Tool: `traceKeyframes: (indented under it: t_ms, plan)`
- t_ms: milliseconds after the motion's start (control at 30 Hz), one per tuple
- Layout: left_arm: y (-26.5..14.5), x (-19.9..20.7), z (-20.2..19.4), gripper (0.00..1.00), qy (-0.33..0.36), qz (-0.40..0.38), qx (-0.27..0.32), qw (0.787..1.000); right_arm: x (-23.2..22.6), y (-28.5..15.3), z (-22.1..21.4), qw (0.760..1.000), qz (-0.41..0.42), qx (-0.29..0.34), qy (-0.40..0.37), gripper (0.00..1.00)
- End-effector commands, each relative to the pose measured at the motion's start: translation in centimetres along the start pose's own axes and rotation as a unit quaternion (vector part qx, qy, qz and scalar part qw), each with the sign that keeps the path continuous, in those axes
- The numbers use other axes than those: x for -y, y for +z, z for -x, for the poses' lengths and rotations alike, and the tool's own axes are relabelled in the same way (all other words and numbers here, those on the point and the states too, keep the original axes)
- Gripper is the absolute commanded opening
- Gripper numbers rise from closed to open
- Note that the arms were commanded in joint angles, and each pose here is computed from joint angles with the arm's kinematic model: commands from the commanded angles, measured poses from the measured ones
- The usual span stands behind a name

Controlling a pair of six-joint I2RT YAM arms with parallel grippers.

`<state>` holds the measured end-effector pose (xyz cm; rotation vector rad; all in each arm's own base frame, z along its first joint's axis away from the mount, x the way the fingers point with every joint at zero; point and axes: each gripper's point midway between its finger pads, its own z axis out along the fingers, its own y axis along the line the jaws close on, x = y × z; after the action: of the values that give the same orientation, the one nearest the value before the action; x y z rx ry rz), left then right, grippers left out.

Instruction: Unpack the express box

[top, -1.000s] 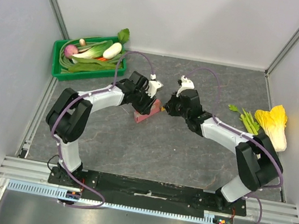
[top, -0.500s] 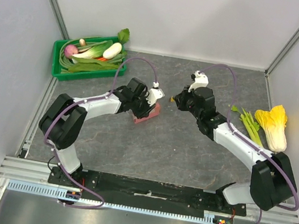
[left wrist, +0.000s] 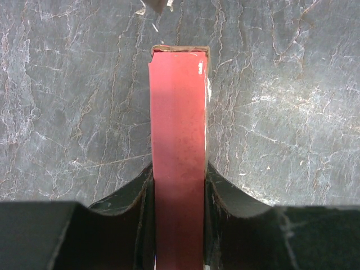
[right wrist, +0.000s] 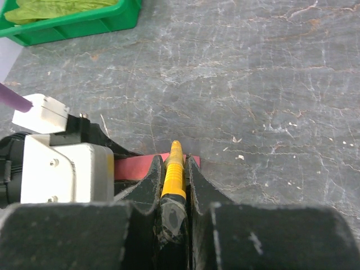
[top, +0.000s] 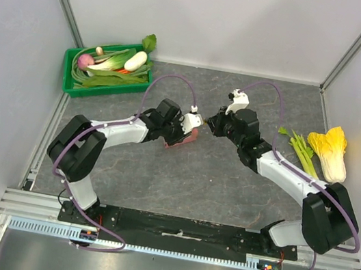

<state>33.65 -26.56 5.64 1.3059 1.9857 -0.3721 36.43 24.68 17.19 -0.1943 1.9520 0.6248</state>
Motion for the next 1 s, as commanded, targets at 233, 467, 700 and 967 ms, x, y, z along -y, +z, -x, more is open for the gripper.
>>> traceKeyframes:
  t_ms: [233, 467, 700, 967]
  plan:
    - [0.1, -0.3, 0.3, 0.33, 0.033, 0.006, -0.009, 0.999, -1.1, 0.9, 0.4, 0.999, 0.032, 0.014, 0.003, 0.00]
    - [0.3, -0.2, 0.1, 0.33, 0.031, 0.002, -0.014, 0.999, -0.9, 1.0, -0.2, 1.000, 0.030, 0.005, 0.004, 0.00]
    - [0.5, -0.1, -0.2, 0.33, 0.029, 0.001, -0.018, 0.999, -0.7, 1.4, -1.1, 1.000, 0.029, -0.007, 0.006, 0.00]
    - [0.5, -0.3, -0.4, 0.33, 0.028, 0.003, -0.022, 0.999, 0.0, 1.5, -1.4, 1.000, 0.014, -0.010, -0.002, 0.00]
